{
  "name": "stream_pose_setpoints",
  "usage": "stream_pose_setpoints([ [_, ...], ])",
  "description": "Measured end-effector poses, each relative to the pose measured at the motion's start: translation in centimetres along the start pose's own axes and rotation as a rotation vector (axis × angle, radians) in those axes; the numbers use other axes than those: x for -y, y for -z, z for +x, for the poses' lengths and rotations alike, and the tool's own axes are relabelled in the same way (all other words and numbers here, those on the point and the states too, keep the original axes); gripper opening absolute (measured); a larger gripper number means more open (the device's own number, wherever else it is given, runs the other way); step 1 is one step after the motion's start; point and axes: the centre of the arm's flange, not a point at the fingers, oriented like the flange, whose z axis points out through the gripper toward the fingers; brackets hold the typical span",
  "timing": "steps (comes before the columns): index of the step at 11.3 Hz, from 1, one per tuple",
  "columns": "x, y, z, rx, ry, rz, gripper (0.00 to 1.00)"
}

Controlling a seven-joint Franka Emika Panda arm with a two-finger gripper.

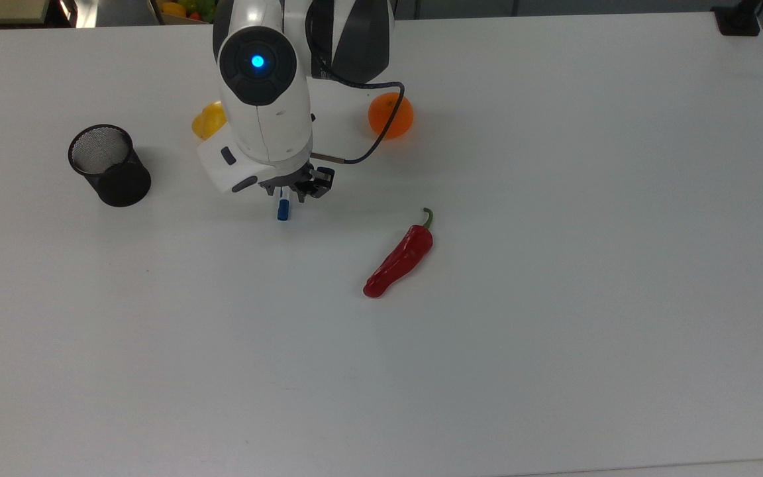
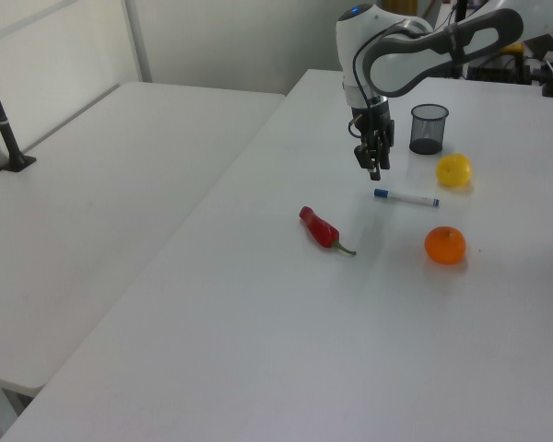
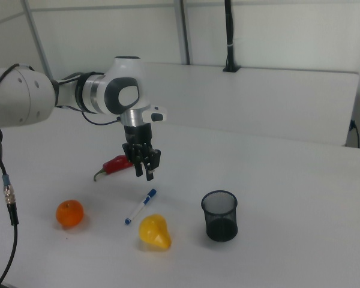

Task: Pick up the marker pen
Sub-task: 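Open the gripper, release the marker, and raise the gripper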

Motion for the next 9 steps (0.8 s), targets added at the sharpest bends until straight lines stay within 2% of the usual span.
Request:
stream_pose_setpoints([
  [1,-0.1,0.3,0.1,-0.006,-0.003,0.001,0.54],
  [2,-0.3,0.9,0.1,-0.016,-0.006,0.002,0.66],
  [4,-1.4,3.3,-0.4,-0.053,-0.017,0.011,0.97],
  [6,-3.7,7.0,-1.6,-0.102,-0.04,0.025,1.0],
  [9,-6.8,10.7,-5.2,-0.136,-0.082,0.059,1.0],
])
